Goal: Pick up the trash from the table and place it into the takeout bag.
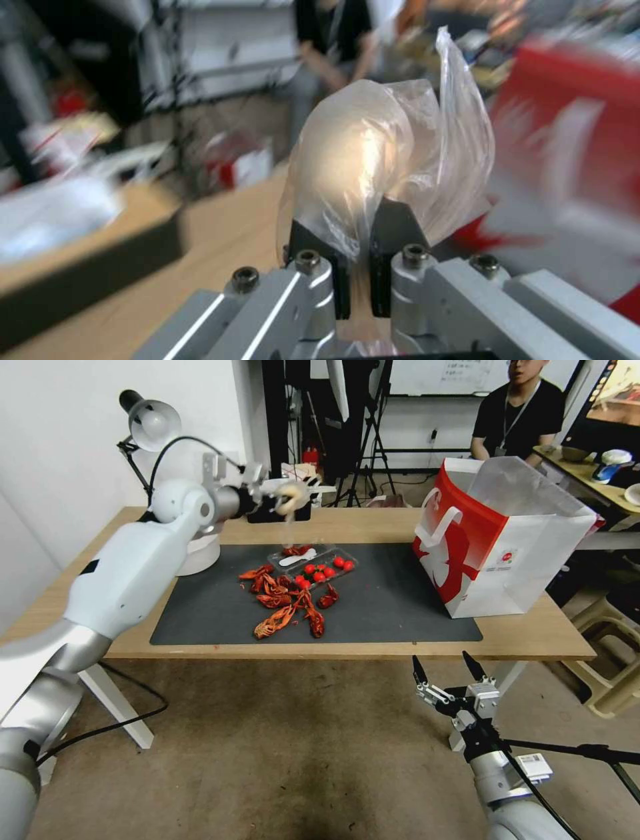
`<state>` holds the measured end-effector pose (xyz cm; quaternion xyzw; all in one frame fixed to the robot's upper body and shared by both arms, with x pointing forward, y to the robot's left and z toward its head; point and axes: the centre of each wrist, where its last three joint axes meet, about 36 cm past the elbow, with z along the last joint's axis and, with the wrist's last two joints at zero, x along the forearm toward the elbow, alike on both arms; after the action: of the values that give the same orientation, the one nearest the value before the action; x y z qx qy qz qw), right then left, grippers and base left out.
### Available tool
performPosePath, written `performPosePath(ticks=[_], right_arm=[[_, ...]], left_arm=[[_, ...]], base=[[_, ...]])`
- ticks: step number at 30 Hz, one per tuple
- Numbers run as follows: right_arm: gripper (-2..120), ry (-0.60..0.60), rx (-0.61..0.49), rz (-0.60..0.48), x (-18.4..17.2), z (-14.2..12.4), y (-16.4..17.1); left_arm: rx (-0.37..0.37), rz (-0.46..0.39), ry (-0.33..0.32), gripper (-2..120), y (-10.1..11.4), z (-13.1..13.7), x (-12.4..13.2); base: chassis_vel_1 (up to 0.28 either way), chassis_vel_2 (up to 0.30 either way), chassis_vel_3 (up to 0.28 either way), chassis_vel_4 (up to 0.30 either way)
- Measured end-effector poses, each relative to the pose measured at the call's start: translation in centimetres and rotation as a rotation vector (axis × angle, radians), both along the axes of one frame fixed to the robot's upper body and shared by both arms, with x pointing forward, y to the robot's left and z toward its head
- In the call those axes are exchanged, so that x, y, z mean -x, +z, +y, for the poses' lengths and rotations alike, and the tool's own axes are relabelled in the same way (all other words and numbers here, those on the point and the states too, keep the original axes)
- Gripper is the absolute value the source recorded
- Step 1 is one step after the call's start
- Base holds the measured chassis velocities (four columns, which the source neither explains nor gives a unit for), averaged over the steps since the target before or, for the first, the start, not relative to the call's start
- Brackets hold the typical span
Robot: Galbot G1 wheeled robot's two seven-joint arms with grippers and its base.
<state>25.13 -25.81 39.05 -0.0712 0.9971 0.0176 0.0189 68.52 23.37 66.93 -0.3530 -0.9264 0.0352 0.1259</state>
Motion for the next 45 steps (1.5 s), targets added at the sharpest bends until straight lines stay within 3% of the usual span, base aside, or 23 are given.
performPosePath(ticks=[2, 4, 6, 8, 9, 12, 14, 16, 18, 20, 22, 24, 28, 31, 42, 44, 45], right_arm=[[100, -0.001, 0.001, 0.0, 0.0, 0.0, 0.0], [100, -0.001, 0.001, 0.0, 0.1, 0.0, 0.0], [100, -0.002, 0.0, -0.001, 0.0, 0.0, 0.1], [100, -0.002, 0.0, -0.001, 0.0, 0.0, 0.1], [100, -0.004, -0.001, -0.002, 0.0, 0.0, 0.1], [100, -0.006, -0.001, -0.002, 0.1, 0.0, 0.1], [100, -0.009, -0.001, -0.003, 0.1, 0.0, 0.1], [100, -0.009, -0.001, -0.004, 0.1, -0.1, 0.1], [100, -0.013, -0.001, -0.005, 0.1, -0.1, 0.1], [100, -0.013, -0.002, -0.006, 0.1, -0.1, 0.1], [100, -0.015, -0.004, -0.006, 0.1, -0.1, 0.0], [100, -0.016, -0.005, -0.006, 0.1, -0.1, 0.0], [100, -0.02, -0.008, -0.009, 0.0, -0.1, 0.0], [100, -0.021, -0.008, -0.01, 0.0, -0.2, 0.0], [100, -0.026, -0.009, -0.011, 0.0, -0.3, -0.2], [100, -0.027, -0.01, -0.012, 0.0, -0.4, -0.2], [100, -0.027, -0.01, -0.012, 0.0, -0.4, -0.2]], left_arm=[[0.067, -0.054, -0.07, 3, 1.5, -2.8, -0.4], [0.084, -0.07, -0.09, 3, 2.1, -3.8, -0.5], [0.134, -0.111, -0.15, 3, 3.6, -6.9, -0.8], [0.134, -0.111, -0.15, 3, 3.6, -6.9, -0.8], [0.185, -0.152, -0.218, 3, 5.0, -10.6, -0.6], [0.204, -0.168, -0.263, 3, 5.5, -12.9, -0.3], [0.229, -0.198, -0.338, 3, 6.4, -17.1, 0.5], [0.23, -0.201, -0.353, 3, 6.5, -18.0, 0.7], [0.232, -0.22, -0.424, 3, 6.9, -21.9, 1.7], [0.232, -0.223, -0.439, 3, 6.9, -22.7, 1.9], [0.236, -0.232, -0.482, 3, 7.0, -25.9, 2.8], [0.238, -0.234, -0.489, 3, 7.0, -26.6, 2.9], [0.247, -0.233, -0.493, 3, 6.2, -30.7, 3.6], [0.23, -0.241, -0.485, 3, 5.6, -31.7, 3.6], [0.12, -0.266, -0.397, 3, 2.0, -31.6, 2.3], [0.079, -0.276, -0.385, 15, 0.7, -31.8, 2.3], [0.079, -0.276, -0.385, 15, 0.7, -31.8, 2.3]], base=[[0.0, 0.0, 0.0, 0.0], [0.0, 0.0, 0.0, 0.0], [0.0, 0.0, 0.0, 0.0], [0.0, 0.0, 0.0, 0.0], [0.0, 0.0, 0.0, 0.0], [0.0, 0.0, 0.0, 0.0], [0.0, 0.0, 0.0, 0.0], [0.0, 0.0, 0.0, 0.0], [0.0, 0.0, 0.0, 0.0], [0.0, 0.0, 0.0, 0.0], [0.0, 0.0, 0.0, 0.0], [0.0, 0.0, 0.0, 0.0], [0.0, 0.0, 0.0, 0.0], [0.0, 0.0, 0.0, 0.0], [0.0, 0.0, 0.0, 0.0], [0.0, 0.0, 0.0, 0.0], [0.0, 0.0, 0.0, 0.0]])
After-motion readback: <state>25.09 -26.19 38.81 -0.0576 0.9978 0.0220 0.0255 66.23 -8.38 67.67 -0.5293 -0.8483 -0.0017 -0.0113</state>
